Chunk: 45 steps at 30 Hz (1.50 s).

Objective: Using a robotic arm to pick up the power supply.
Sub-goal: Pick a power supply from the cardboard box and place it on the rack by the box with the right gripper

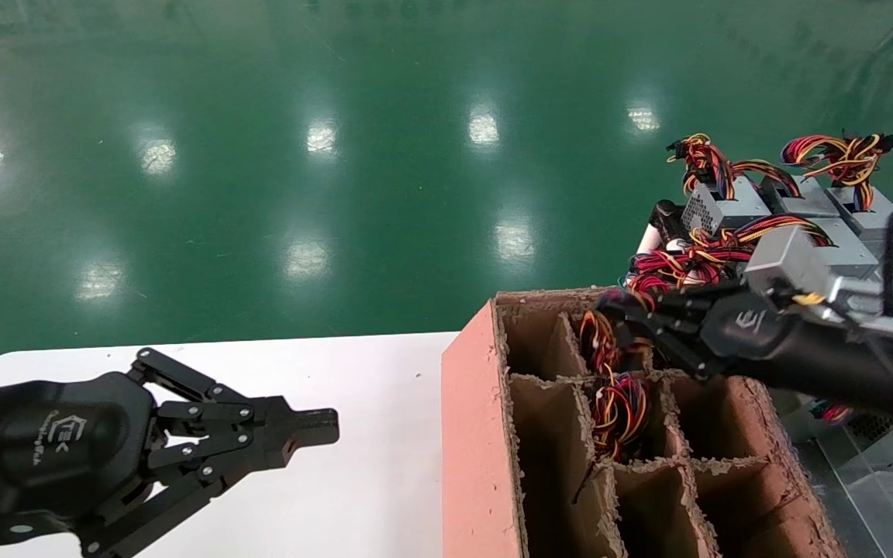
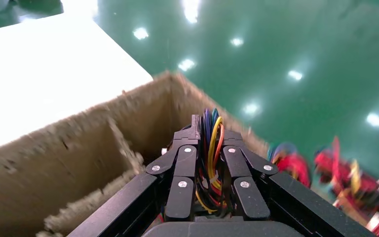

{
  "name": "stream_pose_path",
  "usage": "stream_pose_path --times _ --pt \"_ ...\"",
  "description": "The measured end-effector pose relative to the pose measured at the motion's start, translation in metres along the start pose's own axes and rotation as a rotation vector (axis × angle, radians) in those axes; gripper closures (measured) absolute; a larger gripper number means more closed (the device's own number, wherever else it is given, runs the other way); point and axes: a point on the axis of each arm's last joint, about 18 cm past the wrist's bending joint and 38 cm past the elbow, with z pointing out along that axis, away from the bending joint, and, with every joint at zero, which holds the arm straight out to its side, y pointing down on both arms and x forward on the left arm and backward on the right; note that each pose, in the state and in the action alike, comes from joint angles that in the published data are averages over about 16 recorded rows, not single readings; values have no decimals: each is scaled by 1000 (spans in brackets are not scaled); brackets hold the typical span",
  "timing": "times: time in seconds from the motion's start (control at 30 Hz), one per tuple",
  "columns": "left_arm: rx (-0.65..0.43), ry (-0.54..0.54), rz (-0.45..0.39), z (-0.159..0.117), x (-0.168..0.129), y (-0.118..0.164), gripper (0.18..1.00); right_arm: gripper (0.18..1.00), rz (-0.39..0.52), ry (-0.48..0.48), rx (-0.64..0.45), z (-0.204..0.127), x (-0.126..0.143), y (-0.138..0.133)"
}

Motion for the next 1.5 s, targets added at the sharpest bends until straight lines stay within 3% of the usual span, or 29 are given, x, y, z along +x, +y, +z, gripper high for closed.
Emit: stream_pose_path --times 0.47,0.83,1.13,1.5 --pt "0 0 0 0 0 0 993 961 -377 152 92 -47 23 -117" --pt "0 0 0 0 0 0 993 961 -546 368 79 -94 65 -170" --pt "0 0 0 0 0 0 993 962 -574 589 -31 -152 105 -174" --pt "0 0 0 0 0 0 993 962 -522 769 -270 -228 131 -132"
